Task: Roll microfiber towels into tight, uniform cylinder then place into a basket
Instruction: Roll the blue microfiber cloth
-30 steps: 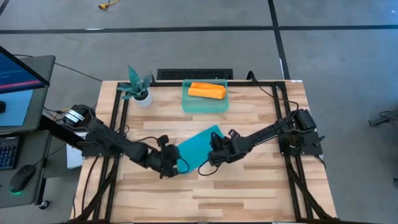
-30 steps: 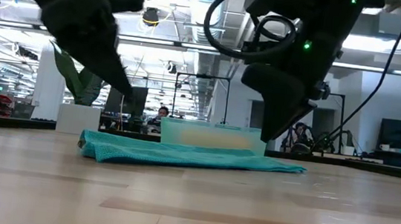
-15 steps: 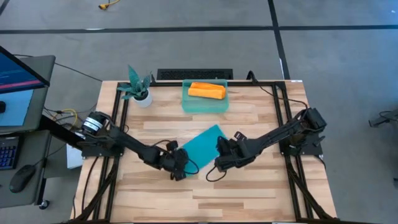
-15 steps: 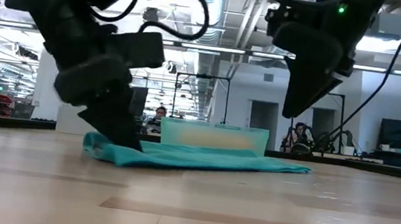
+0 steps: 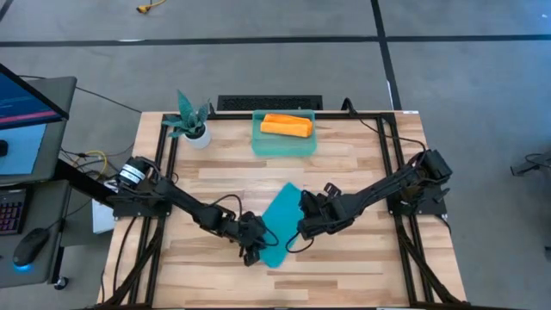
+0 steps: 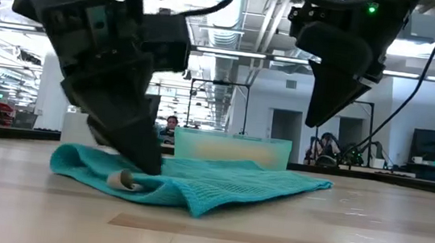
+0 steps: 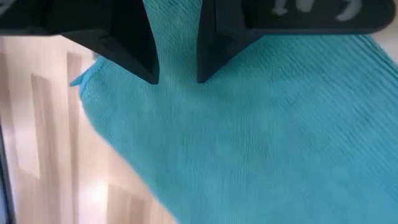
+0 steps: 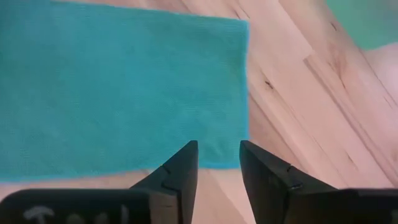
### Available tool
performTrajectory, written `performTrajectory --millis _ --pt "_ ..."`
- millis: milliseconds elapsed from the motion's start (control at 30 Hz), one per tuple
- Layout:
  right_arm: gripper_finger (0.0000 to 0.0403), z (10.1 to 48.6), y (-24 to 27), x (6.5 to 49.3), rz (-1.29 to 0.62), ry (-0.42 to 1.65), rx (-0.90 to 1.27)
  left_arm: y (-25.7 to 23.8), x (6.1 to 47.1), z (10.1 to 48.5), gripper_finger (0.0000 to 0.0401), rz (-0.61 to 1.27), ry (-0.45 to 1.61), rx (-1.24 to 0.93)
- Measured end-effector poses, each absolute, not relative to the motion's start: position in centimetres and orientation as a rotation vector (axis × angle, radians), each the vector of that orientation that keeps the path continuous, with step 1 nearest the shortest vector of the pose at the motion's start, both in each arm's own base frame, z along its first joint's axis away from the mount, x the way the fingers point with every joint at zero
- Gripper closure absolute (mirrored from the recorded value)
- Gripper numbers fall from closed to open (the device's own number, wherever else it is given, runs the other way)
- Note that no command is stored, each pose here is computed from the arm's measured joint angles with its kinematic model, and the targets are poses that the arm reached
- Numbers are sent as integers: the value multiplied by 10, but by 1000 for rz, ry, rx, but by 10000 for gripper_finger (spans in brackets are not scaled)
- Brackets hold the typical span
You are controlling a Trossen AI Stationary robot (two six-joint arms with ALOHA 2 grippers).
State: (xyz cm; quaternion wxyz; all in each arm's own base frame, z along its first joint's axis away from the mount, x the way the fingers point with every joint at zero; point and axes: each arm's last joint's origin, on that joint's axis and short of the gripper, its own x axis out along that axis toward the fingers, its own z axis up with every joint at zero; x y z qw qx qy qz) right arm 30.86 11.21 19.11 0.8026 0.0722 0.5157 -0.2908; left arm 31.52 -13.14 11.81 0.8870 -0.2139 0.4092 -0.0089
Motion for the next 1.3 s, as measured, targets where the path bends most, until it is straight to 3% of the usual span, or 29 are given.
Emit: performTrajectory --millis 333,667,1000,1300 --pt "266 187 113 317 -599 1043 205 -134 306 151 301 -11 763 -380" --pt "266 188 110 323 -593 993 252 -135 258 188 301 295 745 -191" --pt "269 188 111 326 -599 965 301 -132 245 187 301 413 757 -106" --pt "273 152 103 336 -594 1112 267 -132 246 187 301 414 754 -109"
